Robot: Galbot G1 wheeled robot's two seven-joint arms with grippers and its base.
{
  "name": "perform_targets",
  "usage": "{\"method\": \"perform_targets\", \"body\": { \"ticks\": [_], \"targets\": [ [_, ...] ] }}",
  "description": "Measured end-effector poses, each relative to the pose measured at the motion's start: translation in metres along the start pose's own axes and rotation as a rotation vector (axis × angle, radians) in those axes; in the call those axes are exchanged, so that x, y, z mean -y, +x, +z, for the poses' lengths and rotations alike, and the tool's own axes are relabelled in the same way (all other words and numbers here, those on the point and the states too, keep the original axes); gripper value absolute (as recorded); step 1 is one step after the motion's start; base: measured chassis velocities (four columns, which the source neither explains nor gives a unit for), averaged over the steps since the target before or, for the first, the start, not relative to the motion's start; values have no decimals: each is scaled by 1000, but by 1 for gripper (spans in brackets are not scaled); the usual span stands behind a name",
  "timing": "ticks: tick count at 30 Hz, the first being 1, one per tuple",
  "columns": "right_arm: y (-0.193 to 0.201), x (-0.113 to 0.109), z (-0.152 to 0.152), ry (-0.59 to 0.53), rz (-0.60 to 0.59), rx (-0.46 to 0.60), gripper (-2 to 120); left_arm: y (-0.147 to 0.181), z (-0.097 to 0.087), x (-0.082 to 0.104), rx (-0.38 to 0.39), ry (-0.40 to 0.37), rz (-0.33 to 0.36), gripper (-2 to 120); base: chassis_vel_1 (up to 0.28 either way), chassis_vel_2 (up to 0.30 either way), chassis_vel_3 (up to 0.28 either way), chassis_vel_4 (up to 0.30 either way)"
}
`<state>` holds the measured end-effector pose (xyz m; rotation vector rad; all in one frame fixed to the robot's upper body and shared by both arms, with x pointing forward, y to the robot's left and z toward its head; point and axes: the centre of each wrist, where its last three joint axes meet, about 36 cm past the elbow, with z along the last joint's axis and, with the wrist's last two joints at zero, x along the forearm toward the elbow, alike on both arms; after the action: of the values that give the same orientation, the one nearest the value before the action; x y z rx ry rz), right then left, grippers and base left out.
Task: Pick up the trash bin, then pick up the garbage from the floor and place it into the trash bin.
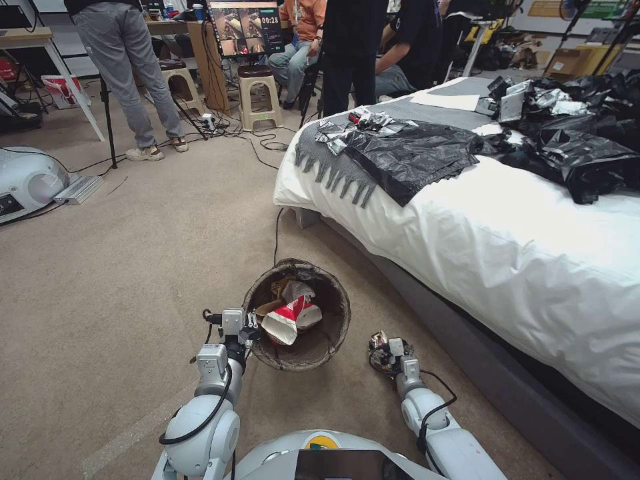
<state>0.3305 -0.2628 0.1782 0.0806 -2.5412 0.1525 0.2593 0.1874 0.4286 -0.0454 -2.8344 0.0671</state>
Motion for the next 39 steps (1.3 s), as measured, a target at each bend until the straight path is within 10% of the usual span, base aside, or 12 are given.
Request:
{"method": "perform_targets", "body": {
  "ticks": [10, 33, 39],
  "targets": [
    [-1, 0, 11, 5, 1, -19, 88, -1, 0, 0, 0, 0, -1, 0, 0, 0, 0, 0],
    [3, -2, 38, 33, -18, -27, 0, -2, 1, 1, 0, 3, -2, 0, 0, 0, 0, 0],
    [3, -1, 39, 35, -16, -23, 0, -2, 1, 1, 0, 3, -1, 0, 0, 0, 0, 0]
  ]
}}
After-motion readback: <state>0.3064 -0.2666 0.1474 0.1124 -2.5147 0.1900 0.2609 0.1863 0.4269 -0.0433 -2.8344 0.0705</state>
